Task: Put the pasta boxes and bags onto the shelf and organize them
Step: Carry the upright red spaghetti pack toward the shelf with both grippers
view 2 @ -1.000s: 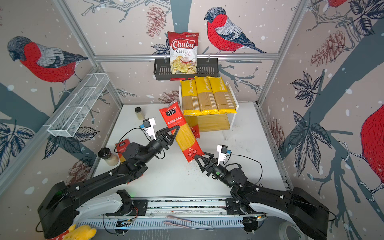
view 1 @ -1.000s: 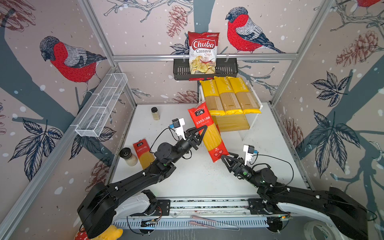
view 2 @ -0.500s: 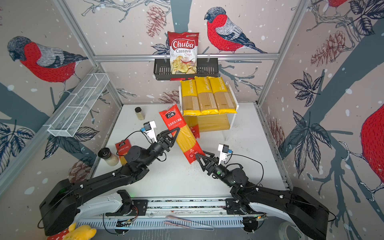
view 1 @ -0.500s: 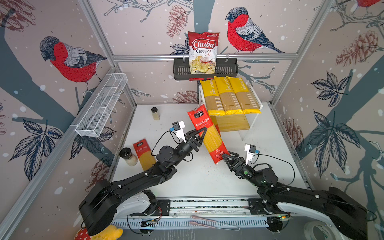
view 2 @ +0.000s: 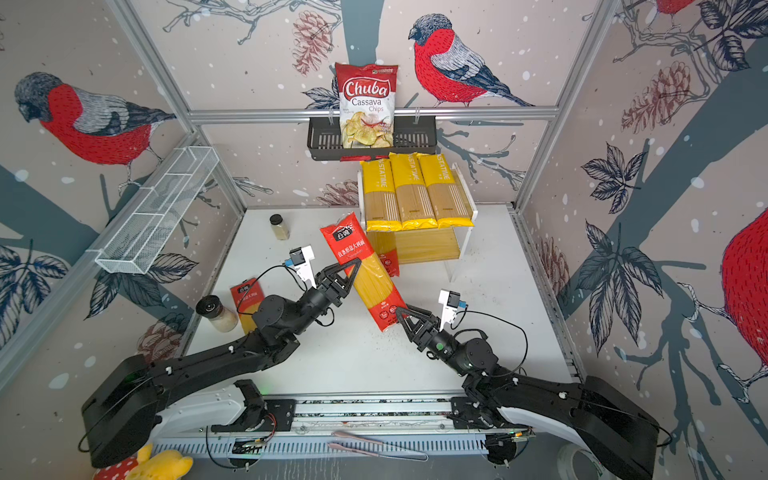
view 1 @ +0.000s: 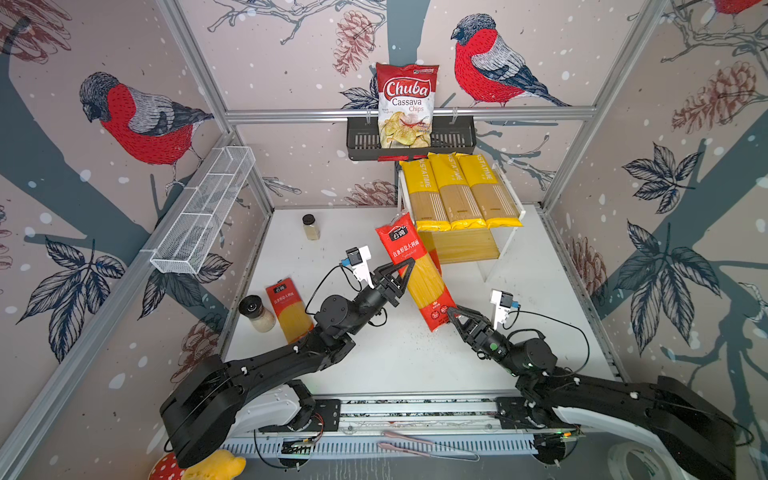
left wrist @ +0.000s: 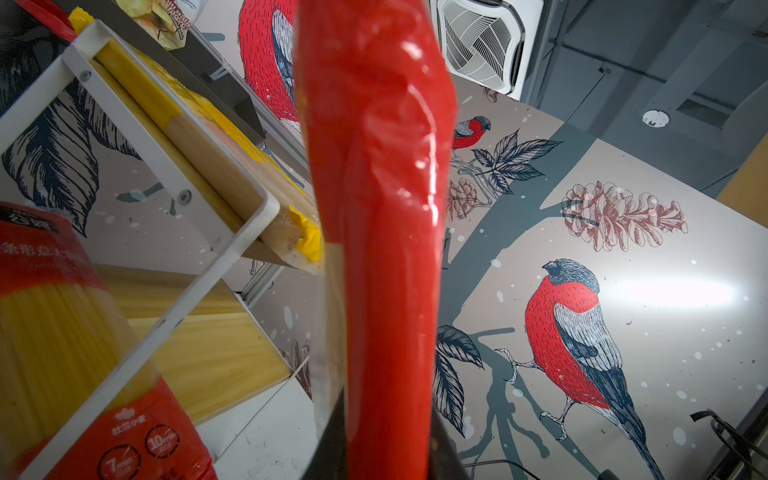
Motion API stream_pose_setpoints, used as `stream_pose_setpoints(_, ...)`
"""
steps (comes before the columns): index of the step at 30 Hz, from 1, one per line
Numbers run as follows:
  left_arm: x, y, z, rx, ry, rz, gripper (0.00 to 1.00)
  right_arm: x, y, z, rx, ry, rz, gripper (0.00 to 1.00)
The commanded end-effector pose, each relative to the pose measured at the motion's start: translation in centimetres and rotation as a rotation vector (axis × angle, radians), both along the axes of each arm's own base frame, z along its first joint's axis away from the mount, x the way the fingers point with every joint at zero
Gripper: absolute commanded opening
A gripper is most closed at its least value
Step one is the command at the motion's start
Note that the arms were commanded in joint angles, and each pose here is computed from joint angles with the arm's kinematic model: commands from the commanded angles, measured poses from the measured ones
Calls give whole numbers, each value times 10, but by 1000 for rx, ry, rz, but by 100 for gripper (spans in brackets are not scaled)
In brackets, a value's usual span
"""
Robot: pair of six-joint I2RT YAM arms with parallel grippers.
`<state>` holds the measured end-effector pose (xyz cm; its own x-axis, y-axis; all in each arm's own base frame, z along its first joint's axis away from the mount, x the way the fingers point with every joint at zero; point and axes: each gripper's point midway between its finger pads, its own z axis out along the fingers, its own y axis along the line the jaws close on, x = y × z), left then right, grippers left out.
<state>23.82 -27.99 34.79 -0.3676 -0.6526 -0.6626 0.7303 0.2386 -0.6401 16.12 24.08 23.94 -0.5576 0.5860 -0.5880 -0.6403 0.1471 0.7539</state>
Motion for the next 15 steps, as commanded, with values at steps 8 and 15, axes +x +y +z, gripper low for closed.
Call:
stream_pose_setpoints(8,-16,15,44,-199,-106,-23,11,-6,-4,11,58,-27,16,57)
stream_pose_setpoints(15,-25,12,55,-282,-115,-48,11,-8,0,19,63,-64,28,57)
